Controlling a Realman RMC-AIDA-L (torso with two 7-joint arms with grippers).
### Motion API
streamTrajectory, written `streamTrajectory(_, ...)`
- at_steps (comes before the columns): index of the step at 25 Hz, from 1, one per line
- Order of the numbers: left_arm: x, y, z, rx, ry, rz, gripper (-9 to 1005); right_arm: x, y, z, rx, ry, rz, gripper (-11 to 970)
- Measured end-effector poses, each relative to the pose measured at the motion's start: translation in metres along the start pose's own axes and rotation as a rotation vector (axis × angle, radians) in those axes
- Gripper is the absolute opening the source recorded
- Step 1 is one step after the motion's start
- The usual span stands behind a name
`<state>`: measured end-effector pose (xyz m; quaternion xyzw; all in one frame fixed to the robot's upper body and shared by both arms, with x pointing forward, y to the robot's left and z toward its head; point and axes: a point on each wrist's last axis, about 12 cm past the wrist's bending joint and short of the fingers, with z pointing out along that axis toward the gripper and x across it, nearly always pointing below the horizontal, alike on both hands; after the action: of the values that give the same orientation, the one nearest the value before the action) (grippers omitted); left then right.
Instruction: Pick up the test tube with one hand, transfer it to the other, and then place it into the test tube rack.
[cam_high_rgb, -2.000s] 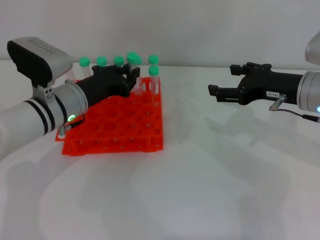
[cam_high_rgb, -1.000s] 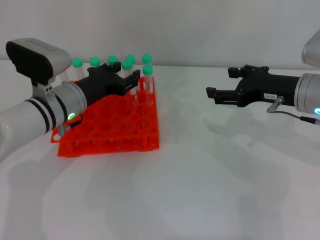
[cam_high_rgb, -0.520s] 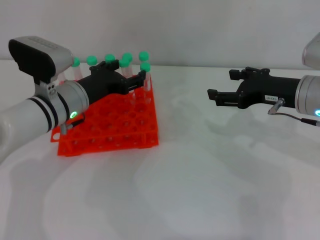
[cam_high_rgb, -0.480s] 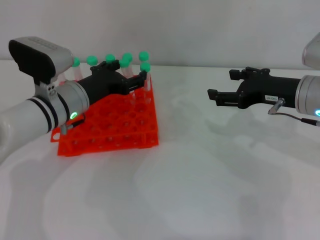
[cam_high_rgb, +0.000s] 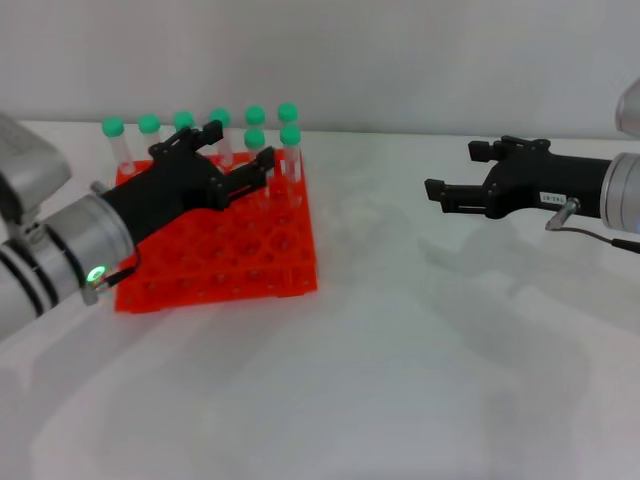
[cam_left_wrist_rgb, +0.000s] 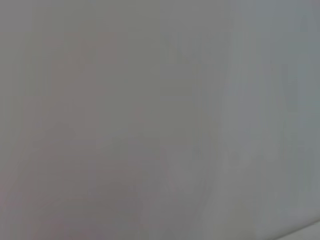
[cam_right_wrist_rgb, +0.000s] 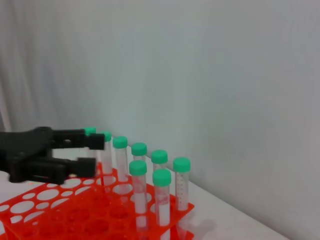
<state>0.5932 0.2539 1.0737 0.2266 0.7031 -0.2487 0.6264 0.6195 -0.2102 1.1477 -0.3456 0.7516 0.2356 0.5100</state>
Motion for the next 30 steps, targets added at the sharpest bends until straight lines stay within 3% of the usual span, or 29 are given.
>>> streamTrajectory(8, 0.009, -0.001, -0.052, -0.062, -0.170, 0.084, 871, 0.009, -0.002, -0.006, 0.016, 0.009, 0.012, 858)
streamTrajectory(18, 0.028, 0.014, -0.107, -0.341, -0.238, 0.092, 870, 0.049, -0.018, -0.045, 0.142, -0.060, 0.072, 857)
streamTrajectory(23, 0.036, 0.017, -0.119, -0.421, -0.238, 0.049, 869, 0.076, -0.020, -0.064, 0.196, -0.111, 0.133, 857)
streamTrajectory(30, 0.038, 0.018, -0.121, -0.437, -0.231, 0.042, 869, 0.109, -0.011, -0.083, 0.182, -0.276, 0.153, 857)
